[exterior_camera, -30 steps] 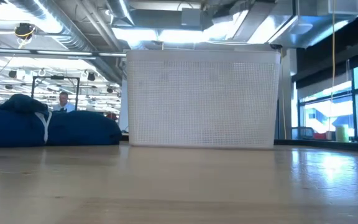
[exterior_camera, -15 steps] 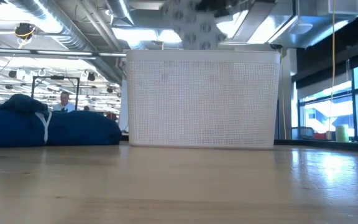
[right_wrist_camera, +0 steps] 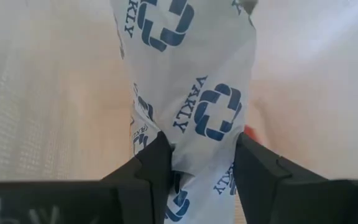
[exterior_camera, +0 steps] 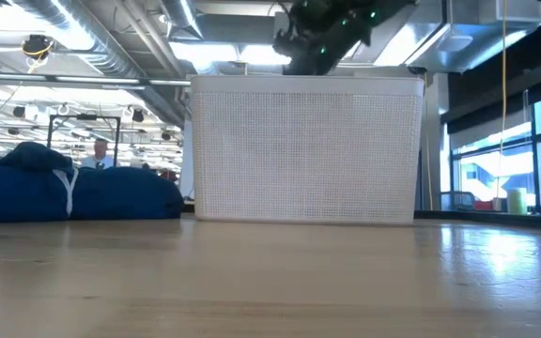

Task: Pick & place medical supplies in basket/bin
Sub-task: Put the light blue mailer bag into the white bin

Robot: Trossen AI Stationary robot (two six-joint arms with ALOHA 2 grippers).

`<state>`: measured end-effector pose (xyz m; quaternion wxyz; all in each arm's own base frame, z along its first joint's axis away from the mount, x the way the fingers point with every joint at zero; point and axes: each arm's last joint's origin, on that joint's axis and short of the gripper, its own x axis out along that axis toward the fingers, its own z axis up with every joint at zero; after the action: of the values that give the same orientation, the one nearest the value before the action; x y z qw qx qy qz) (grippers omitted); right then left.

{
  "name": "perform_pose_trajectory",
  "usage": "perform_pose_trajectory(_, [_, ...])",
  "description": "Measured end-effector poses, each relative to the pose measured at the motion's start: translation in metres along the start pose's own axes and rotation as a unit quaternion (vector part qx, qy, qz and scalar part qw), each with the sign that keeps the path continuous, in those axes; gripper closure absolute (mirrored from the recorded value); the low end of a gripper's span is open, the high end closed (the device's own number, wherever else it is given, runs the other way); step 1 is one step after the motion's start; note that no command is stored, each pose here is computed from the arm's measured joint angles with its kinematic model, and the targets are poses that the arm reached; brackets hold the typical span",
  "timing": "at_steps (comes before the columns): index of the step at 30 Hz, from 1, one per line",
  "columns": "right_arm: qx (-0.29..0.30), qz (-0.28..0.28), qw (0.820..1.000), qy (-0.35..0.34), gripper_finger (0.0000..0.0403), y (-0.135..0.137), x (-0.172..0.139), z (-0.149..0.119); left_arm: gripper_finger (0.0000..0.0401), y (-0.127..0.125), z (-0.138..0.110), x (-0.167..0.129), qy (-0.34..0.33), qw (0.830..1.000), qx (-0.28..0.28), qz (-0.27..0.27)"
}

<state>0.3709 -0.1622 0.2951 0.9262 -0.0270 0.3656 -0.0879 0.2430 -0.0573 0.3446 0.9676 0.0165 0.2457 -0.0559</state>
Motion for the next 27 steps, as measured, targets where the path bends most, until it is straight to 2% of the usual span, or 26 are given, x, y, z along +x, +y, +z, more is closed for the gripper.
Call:
perform_pose_trajectory(6, [0.014, 0.098, 0.995, 0.01, 0.0261, -0.002, 0.014, -0.011, 0.0292, 0.0, -0.001, 0.0, 0.005, 1.0, -0.004, 0.0])
perform_pose_trajectory(10, [0.023, 0.11, 0.993, 0.028, 0.0261, -0.005, 0.012, -0.016, 0.0292, 0.0, -0.001, 0.0, 0.006, 1.0, -0.003, 0.003])
perform_pose_trajectory(16, [0.011, 0.16, 0.987, 0.03, 0.0261, -0.006, 0.013, -0.021, 0.0292, 0.003, -0.004, 0.0, 0.018, 0.999, 0.0, 0.044])
perform_pose_trajectory(27, [0.023, 0.175, 0.984, 0.038, 0.0261, -0.005, 0.018, -0.024, 0.0292, 0.009, -0.006, -0.001, 0.037, 0.983, 0.105, 0.143])
